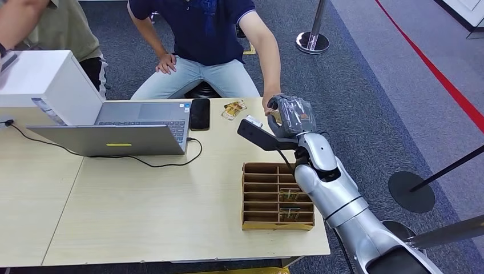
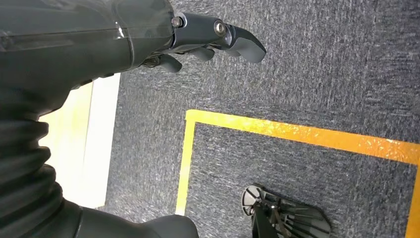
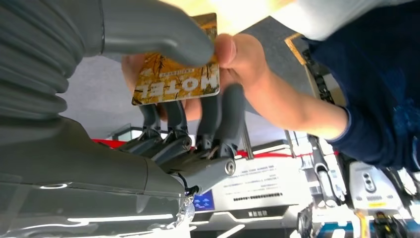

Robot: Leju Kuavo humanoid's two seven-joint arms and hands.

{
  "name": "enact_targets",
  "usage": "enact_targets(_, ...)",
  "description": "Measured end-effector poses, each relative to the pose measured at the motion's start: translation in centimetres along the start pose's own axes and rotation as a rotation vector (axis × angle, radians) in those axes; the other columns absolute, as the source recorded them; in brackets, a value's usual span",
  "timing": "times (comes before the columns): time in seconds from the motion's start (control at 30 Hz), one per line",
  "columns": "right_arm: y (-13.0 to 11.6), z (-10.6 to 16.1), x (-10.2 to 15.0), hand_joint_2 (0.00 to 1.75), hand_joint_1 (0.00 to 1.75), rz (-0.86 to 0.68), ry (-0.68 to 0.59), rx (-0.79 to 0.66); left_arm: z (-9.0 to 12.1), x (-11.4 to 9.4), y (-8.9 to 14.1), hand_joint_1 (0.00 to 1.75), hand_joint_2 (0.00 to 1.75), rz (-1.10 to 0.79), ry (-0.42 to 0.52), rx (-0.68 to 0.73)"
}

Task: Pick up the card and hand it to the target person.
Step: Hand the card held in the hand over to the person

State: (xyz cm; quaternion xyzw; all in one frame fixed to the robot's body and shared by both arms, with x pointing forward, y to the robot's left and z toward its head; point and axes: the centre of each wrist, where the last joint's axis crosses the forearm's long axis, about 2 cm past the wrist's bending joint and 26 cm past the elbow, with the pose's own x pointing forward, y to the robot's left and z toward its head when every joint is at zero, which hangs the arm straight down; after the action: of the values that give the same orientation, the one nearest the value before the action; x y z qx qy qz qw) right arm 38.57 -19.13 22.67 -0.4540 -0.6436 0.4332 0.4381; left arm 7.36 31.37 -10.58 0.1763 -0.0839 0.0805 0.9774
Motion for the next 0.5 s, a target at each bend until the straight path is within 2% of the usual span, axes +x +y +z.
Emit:
enact_targets(0.13, 0.5, -0.2, -0.1, 1.75, 0.00, 0.007, 0.014, 0.015, 0.0, 0.0, 0.0, 0.00, 0.00, -0.002, -0.001, 0.001)
enact_targets(0.5, 1.3, 0.1, -1.0, 1.75, 0.00, 0.014, 0.082, 0.017, 0.0, -0.3, 0.1, 0.00, 0.00, 0.007, 0.005, 0.011)
